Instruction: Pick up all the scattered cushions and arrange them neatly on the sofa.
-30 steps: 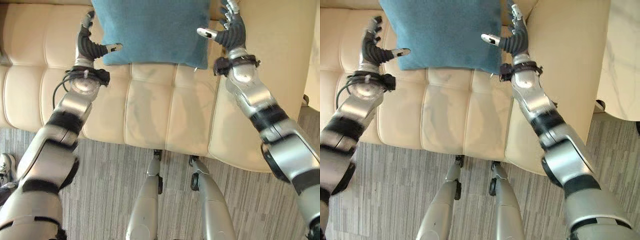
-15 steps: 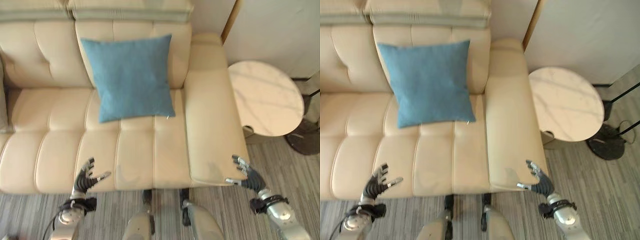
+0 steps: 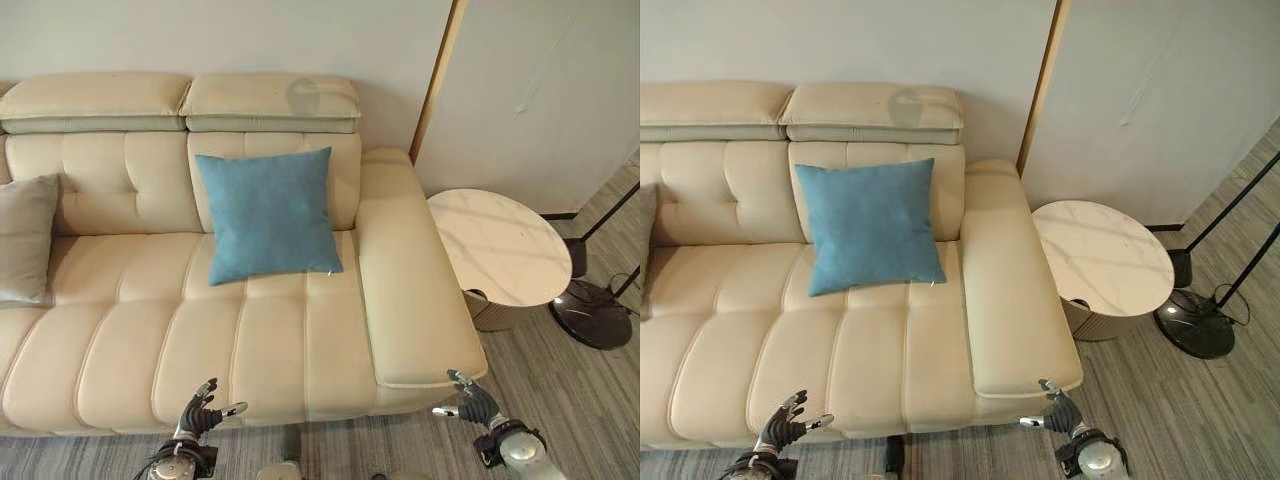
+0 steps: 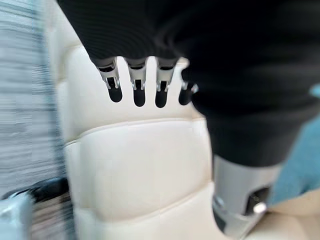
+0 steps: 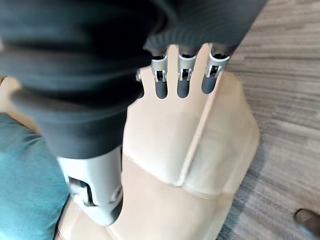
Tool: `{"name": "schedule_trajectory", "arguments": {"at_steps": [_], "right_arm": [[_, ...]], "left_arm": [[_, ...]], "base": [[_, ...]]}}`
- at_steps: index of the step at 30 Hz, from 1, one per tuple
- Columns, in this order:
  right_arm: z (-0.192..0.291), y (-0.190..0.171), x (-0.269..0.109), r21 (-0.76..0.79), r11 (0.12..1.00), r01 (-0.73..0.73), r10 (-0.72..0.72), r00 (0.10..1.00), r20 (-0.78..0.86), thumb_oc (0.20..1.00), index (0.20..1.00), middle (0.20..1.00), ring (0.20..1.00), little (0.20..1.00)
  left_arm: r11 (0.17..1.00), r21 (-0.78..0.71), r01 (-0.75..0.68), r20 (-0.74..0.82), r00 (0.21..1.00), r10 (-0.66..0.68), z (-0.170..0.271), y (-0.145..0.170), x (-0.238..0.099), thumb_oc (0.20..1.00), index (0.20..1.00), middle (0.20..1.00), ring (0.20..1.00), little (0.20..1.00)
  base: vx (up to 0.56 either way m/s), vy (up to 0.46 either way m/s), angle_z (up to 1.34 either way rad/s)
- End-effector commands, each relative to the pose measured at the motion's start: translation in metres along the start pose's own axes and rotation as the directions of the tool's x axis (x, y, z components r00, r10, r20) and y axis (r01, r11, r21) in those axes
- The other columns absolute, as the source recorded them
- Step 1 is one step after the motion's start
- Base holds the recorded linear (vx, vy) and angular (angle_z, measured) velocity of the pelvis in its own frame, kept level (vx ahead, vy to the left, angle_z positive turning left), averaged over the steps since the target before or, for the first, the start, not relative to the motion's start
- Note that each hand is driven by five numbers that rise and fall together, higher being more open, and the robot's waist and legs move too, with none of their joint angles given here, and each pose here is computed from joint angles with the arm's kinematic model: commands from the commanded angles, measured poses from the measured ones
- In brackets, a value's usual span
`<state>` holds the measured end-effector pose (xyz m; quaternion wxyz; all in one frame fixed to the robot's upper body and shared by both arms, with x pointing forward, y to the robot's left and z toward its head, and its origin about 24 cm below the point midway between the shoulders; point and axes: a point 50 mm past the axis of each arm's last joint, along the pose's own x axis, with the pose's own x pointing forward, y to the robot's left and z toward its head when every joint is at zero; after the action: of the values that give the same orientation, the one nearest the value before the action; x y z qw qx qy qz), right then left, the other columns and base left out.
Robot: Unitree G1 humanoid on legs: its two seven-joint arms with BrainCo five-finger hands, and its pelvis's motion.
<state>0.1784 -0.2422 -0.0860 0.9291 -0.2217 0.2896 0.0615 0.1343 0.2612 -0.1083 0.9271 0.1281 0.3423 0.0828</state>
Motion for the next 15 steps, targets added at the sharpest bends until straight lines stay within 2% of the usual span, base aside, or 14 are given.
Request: {"name": "schedule_trajectory", "arguments": {"at_steps": [1,5,15], "right_arm": [[0.02,-0.008,0.004,0.062,0.997,0.048,-0.054,0.995,0.089,1.0,1.0,1.0,1.0,1.0],[0.017,-0.015,0.0,0.06,0.996,0.066,-0.071,0.994,0.088,1.0,1.0,1.0,1.0,1.0],[-0.007,-0.01,-0.008,0.086,0.994,0.071,-0.07,0.998,-0.005,1.0,1.0,1.0,1.0,1.0]], "left_arm": [[0.998,0.026,-0.051,0.15,0.988,0.047,0.04,0.016,0.015,1.0,1.0,1.0,1.0,1.0],[0.999,0.023,-0.035,0.154,0.988,0.031,0.039,0.013,0.014,1.0,1.0,1.0,1.0,1.0],[0.999,0.014,-0.053,0.13,0.99,0.05,0.03,0.018,0.009,1.0,1.0,1.0,1.0,1.0]], "base": [[-0.31,-0.094,0.17],[-0.22,-0.033,0.26],[0.0,0.051,0.15]]}}
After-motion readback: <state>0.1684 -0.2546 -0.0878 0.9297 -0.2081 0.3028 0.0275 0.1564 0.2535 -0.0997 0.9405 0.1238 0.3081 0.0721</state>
